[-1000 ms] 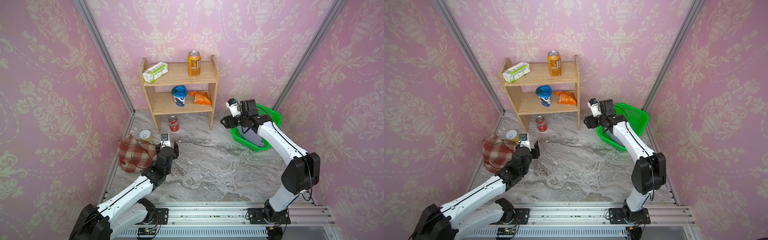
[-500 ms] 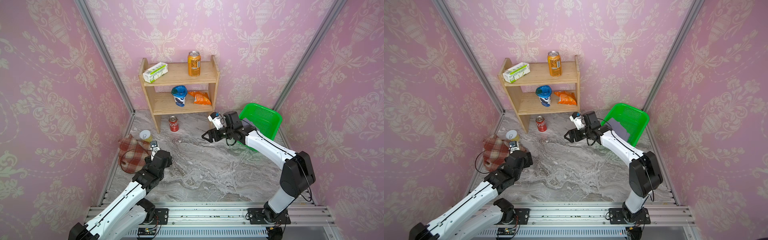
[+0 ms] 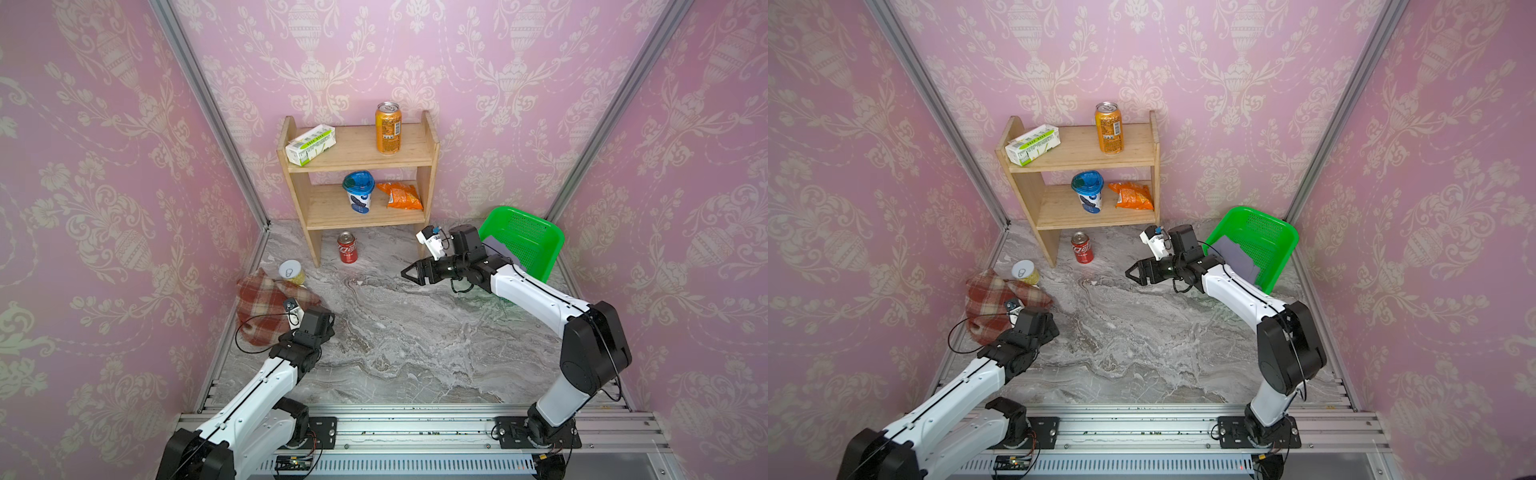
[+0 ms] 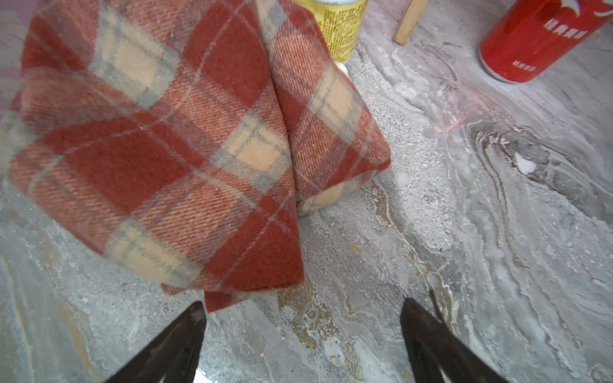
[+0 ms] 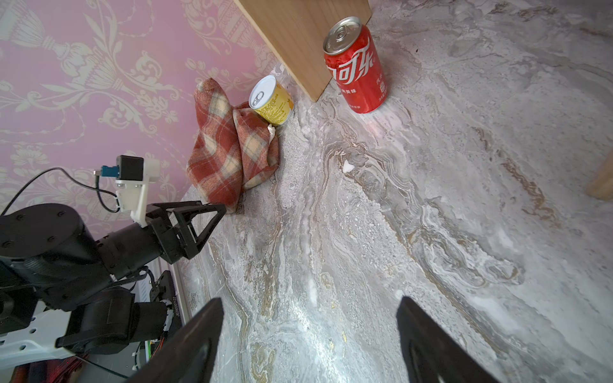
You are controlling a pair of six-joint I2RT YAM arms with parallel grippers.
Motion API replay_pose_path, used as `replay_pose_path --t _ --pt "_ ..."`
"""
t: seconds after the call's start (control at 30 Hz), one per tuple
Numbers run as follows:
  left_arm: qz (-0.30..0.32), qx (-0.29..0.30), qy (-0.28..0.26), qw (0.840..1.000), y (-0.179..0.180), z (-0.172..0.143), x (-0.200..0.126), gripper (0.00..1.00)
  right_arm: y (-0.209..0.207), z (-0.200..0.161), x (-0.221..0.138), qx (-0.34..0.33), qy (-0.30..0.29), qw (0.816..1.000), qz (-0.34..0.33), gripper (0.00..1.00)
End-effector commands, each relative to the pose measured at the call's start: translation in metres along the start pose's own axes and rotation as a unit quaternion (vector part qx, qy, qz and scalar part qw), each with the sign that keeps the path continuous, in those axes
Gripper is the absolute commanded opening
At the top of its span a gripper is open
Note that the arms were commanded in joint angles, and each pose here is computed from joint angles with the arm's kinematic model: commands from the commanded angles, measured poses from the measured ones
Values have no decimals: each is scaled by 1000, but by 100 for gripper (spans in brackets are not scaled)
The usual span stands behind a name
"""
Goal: Roll up the skirts
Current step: Pick up the skirt from the center of the board.
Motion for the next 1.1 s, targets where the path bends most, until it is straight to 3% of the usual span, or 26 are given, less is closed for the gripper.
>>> replay_pose_path --t 0.0,0.33,0.4,0.5,0.57,0.6,0.77,1.07 --pt "-17 -40 -8 999 -6 5 9 92 -3 -8 7 13 13 1000 13 84" --pt "-5 -58 22 998 0 -6 37 85 -8 -11 14 22 23 999 15 84" --pt "-13 -60 21 998 -3 -5 39 71 -7 -10 13 20 22 999 13 84" --pt "-25 -61 12 998 -8 2 39 36 -8 -10 13 19 21 1000 8 85" --pt "-30 -56 6 998 -11 9 38 5 -9 -10 13 21 22 1000 7 84" --pt "-33 -55 4 998 -13 13 37 0 -10 -11 13 22 24 999 5 83" --pt "-110 -64 -8 992 -40 40 15 0 -12 -15 12 26 27 999 1 82" --pt "-204 -72 -55 975 -57 76 -55 0 -9 -17 6 35 26 999 -1 82"
Point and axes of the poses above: each gripper's point midway between its finger pads, its own x axis out along the fingers, its own y axis along the line the jaws close on, z = x × y, the point moved 2 cm from there along -x, back along the fingers, and after that the axes turned 10 degrees about x, right-handed, at the moved point
